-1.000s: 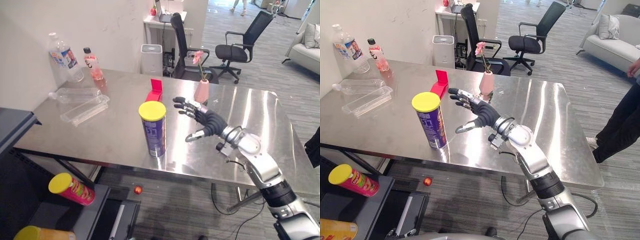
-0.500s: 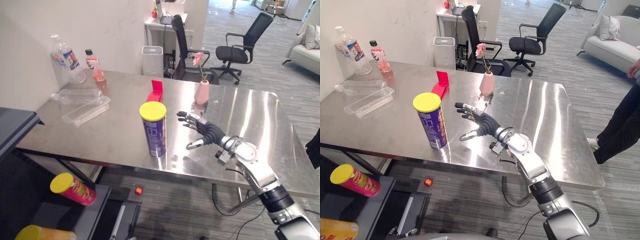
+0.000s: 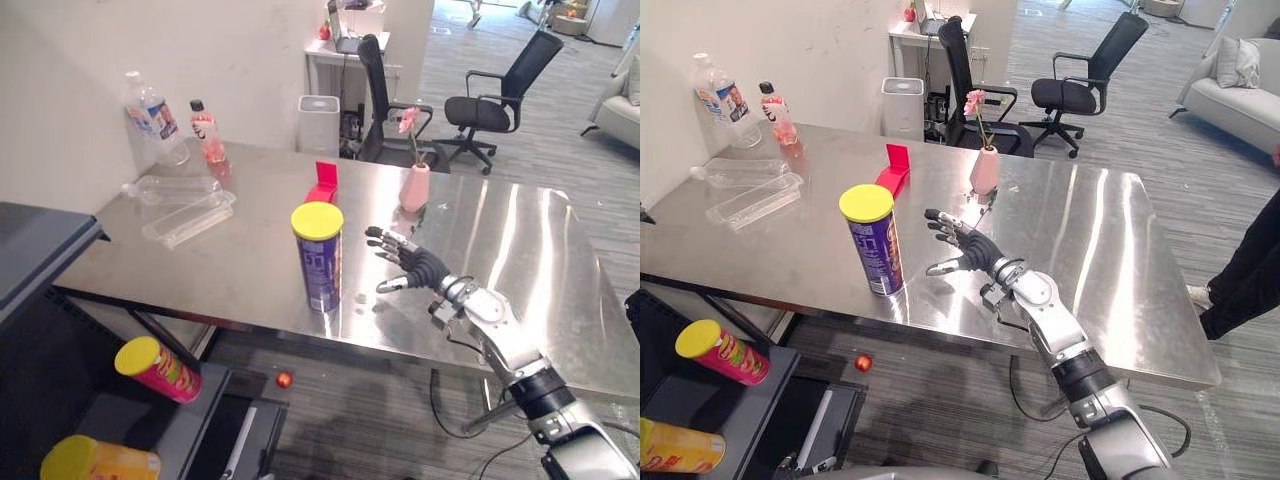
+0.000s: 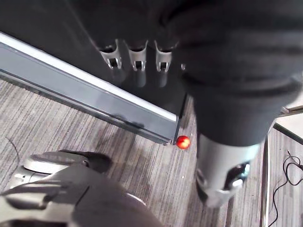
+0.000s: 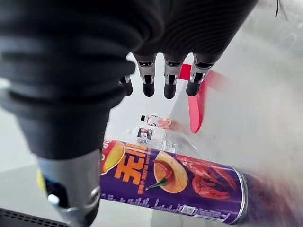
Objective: Put the gum and the chips on the shelf.
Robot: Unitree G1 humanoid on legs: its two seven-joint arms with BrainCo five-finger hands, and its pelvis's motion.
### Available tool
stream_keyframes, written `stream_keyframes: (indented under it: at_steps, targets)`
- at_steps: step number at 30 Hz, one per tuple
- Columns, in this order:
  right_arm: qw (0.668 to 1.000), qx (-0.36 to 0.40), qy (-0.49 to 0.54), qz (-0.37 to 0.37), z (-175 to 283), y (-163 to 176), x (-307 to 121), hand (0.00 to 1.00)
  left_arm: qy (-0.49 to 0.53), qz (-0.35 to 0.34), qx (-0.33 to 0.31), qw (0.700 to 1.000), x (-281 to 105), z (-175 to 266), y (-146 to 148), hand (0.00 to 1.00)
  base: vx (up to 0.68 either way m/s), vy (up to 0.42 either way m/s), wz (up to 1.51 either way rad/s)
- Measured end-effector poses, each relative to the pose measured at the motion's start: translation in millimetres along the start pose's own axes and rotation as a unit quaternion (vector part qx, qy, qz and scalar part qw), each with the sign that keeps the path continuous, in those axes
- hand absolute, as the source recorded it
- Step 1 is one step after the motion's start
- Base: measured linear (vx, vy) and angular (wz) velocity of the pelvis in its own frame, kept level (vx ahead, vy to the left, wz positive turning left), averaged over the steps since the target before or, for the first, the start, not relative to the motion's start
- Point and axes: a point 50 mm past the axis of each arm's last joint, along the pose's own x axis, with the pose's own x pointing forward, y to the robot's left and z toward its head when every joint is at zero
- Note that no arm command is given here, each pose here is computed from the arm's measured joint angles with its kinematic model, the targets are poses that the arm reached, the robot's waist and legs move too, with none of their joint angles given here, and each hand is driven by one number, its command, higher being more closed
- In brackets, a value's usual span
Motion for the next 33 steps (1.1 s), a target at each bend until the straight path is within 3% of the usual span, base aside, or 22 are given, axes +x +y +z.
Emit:
stream_keyframes:
  at_steps: [33]
  targets:
    - [1.000, -0.022, -0.003, 0.000, 9, -9, 31, 0.00, -0.006, -0.011, -0.009, 1.000, -4, -2, -3, 0.00, 0.01, 0.018, 0.07]
